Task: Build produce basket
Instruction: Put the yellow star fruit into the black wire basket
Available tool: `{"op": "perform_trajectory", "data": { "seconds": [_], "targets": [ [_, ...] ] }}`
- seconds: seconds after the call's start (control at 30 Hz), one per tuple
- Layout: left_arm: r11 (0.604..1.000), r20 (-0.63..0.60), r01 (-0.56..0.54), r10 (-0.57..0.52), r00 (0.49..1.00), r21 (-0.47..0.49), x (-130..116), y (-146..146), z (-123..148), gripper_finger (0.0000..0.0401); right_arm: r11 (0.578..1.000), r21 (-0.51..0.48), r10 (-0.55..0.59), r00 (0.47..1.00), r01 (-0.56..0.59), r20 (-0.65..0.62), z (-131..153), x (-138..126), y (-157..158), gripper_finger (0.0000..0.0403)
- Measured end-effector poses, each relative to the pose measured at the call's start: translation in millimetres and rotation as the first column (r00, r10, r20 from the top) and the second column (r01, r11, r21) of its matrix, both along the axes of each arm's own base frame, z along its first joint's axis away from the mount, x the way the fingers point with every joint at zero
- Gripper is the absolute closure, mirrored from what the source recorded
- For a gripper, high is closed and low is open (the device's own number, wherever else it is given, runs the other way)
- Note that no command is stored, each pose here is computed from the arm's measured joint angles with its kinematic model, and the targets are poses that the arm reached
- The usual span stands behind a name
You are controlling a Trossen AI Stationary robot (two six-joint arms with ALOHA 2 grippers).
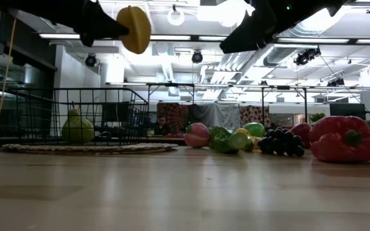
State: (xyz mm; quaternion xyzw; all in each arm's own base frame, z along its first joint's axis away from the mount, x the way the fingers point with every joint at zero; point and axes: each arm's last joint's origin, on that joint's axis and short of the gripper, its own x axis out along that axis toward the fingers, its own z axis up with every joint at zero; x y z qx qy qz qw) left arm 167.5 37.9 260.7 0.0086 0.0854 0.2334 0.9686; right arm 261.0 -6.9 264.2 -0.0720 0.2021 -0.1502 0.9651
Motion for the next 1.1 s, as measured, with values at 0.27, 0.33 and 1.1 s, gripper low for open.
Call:
{"op": "perform_trajectory", "data": {
  "seconds": [0.27, 0.33, 1.1],
  "targets": [
    [0.999, 0.065, -0.043, 0.042, 0.997, 0.014, -17, 6, -12, 0.0389, 0.995, -0.056, -0.080, 0.995, 0.083, 0.061, -16, -18, -6, 0.0160],
    [1.000, 0.069, -0.020, 0.019, 0.997, 0.010, -20, 7, -11, 0.0389, 0.995, -0.048, -0.086, 0.990, 0.092, 0.113, -15, -29, -8, 0.0160],
    [0.921, 0.010, -0.388, 0.389, 0.921, -0.045, -12, 25, -26, 0.0389, 0.997, -0.013, 0.080, 0.912, -0.081, 0.403, -9, -66, -4, 0.0160]
  ]
}}
